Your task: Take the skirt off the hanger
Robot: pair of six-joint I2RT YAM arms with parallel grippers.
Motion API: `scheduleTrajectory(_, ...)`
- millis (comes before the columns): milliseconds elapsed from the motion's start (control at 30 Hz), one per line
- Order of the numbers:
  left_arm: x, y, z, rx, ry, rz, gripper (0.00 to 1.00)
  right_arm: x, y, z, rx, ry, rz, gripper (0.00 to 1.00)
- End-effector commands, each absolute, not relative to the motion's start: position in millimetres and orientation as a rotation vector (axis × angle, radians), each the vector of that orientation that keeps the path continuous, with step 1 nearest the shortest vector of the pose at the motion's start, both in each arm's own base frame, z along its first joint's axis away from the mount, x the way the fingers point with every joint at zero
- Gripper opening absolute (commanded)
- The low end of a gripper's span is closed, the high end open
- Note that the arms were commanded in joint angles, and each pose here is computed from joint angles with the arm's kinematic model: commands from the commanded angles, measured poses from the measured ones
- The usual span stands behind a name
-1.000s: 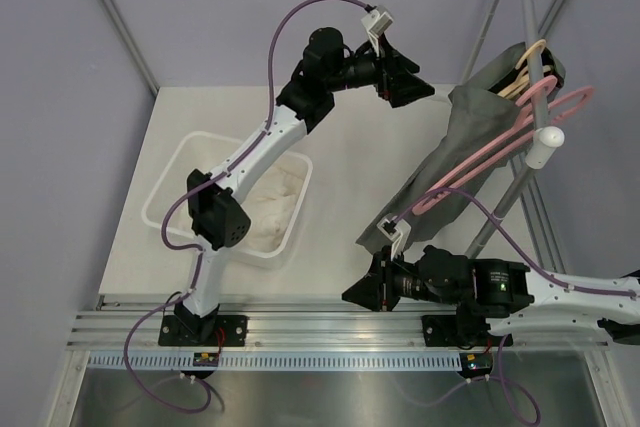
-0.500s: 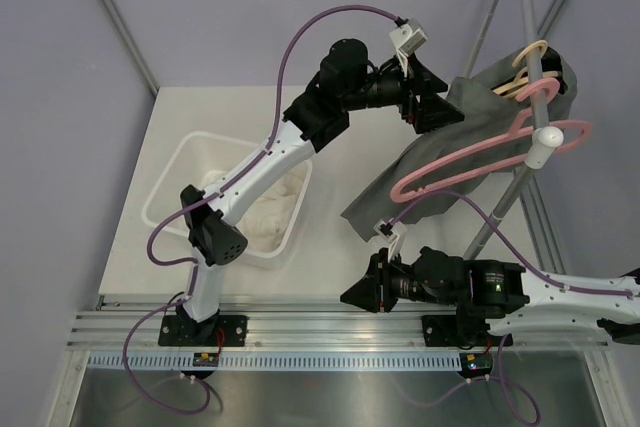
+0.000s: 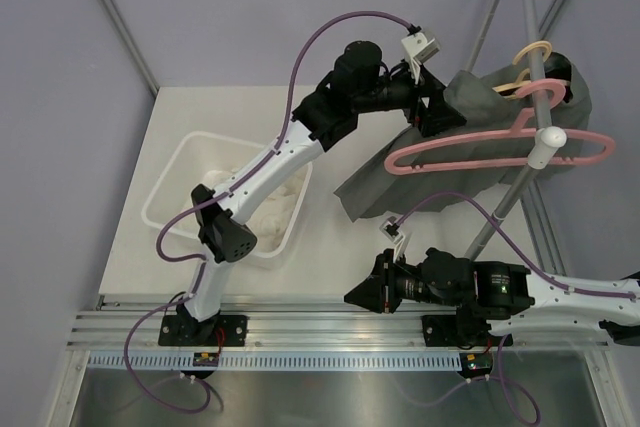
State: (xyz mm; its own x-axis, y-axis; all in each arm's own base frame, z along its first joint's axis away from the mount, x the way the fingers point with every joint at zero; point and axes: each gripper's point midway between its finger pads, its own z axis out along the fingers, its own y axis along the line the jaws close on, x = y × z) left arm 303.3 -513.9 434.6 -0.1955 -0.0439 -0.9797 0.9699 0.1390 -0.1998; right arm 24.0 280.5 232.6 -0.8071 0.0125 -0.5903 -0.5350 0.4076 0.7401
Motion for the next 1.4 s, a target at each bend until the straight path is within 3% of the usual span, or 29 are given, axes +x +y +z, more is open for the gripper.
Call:
scheduleTrajectory(0,306,-521,439,0.988,1.349,-1.265,0.92,24,282,243,-0.411,2.121,1.443,0.25)
scheduleTrajectory(167,306,-531,421,1.010,1.376,-1.277,0.83,25,281,243,-0.409,2.117,1.442,0.24)
scheduleTrajectory(233,306,-532,418,1.014,1.379,-1.278,0.74,26,281,243,-0.407,2.118,1.439,0.24)
scheduleTrajectory(567,307,-526,435,0.988,1.346,-1.254,0.00,25,280,241,-0.413,2.115,1.440,0.22)
scheduleTrajectory(933,295,-518,501,0.930,1.157,-1.326,0.00,25,281,241,-0.403,2.115,1.446,0.17)
scheduleTrajectory(1367,287,-539,494,0.927,1.120,-1.479,0.00,27,291,236,-0.413,2.114,1.434,0.12)
